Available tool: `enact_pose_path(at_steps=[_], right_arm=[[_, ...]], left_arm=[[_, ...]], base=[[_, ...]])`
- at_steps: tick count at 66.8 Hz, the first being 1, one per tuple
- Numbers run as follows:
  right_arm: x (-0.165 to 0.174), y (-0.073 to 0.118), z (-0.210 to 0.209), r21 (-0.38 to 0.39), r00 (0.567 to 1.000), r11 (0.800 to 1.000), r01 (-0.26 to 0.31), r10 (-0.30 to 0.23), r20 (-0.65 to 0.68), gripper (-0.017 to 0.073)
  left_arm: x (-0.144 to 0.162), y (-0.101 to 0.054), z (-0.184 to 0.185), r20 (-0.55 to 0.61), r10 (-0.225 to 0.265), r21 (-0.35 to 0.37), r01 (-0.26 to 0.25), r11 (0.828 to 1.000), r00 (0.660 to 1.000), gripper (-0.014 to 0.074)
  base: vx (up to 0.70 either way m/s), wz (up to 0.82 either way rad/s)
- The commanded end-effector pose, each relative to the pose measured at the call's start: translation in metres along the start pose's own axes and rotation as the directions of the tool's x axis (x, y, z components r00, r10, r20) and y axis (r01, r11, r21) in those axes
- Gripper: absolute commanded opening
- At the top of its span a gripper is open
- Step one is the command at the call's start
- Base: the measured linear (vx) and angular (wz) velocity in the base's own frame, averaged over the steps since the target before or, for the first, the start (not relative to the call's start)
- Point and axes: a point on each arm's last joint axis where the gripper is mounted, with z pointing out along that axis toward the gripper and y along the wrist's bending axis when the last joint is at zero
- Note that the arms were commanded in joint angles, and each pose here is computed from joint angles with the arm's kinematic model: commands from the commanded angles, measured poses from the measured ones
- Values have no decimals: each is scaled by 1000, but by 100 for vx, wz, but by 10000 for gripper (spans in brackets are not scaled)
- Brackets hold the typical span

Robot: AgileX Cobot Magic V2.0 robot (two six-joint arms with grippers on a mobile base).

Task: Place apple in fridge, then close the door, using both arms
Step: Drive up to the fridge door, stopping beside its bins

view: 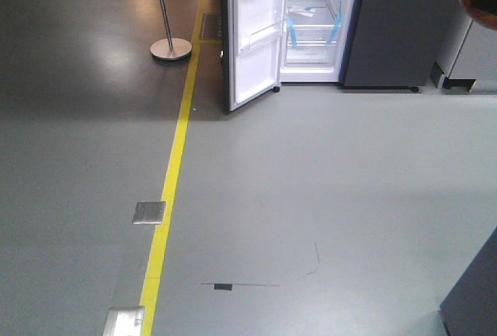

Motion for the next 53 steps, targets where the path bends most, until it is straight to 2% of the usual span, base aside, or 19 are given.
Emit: enact_pose_path(at_steps=[1, 53], right_arm=[[-13, 2, -8, 26, 995, 1000, 0, -3, 99, 193], [-13, 2, -8, 26, 995, 1000, 0, -3, 99, 193]], left_arm=[[-12, -3, -1, 84, -9, 20, 8, 1000, 996, -7], [-12, -3, -1, 84, -9, 20, 8, 1000, 996, -7]], base=[[20, -1], [21, 1]])
